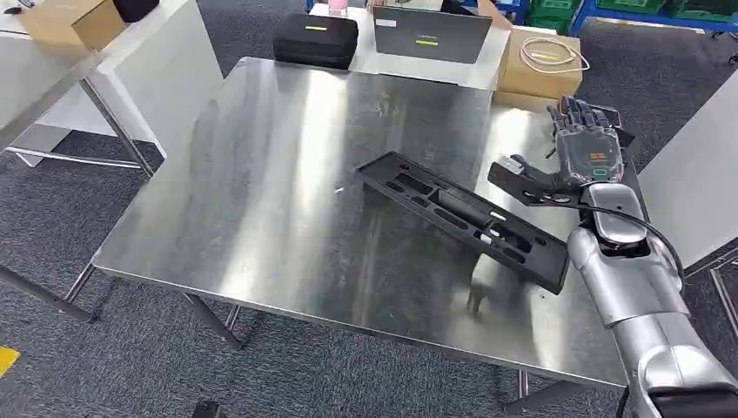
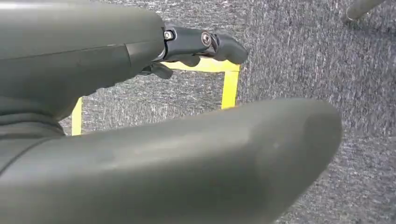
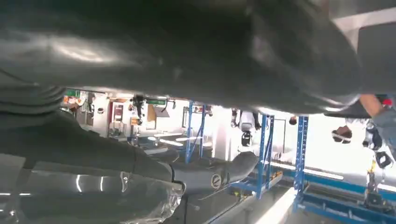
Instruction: Take the parts from the cabinet and place them on the table.
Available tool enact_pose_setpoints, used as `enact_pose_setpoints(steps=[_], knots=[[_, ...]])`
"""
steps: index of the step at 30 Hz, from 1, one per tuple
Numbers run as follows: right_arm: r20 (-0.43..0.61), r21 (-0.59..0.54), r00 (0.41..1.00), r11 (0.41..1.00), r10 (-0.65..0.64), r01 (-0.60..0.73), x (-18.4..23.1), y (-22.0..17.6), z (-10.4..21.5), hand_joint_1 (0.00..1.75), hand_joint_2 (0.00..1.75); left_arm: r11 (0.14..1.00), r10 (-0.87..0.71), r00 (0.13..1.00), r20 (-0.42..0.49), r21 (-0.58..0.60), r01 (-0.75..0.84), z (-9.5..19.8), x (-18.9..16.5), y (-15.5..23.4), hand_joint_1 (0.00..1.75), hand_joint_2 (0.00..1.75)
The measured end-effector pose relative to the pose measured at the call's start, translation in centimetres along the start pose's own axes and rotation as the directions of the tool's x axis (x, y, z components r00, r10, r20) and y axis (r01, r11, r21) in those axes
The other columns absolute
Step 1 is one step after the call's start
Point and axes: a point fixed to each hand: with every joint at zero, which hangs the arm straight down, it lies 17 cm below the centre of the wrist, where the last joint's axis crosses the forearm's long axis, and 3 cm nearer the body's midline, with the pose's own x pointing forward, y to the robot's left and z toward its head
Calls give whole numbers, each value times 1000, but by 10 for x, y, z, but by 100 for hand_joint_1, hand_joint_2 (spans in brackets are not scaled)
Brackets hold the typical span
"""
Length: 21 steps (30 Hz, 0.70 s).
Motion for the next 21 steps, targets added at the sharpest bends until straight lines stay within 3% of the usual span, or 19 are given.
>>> enact_pose_setpoints(steps=[21], knots=[[-5, -13, 1000, 1000, 6, -6, -4, -7, -4, 0, 0, 1000, 4, 1000, 10, -3, -4, -2, 7, -3, 0, 0]])
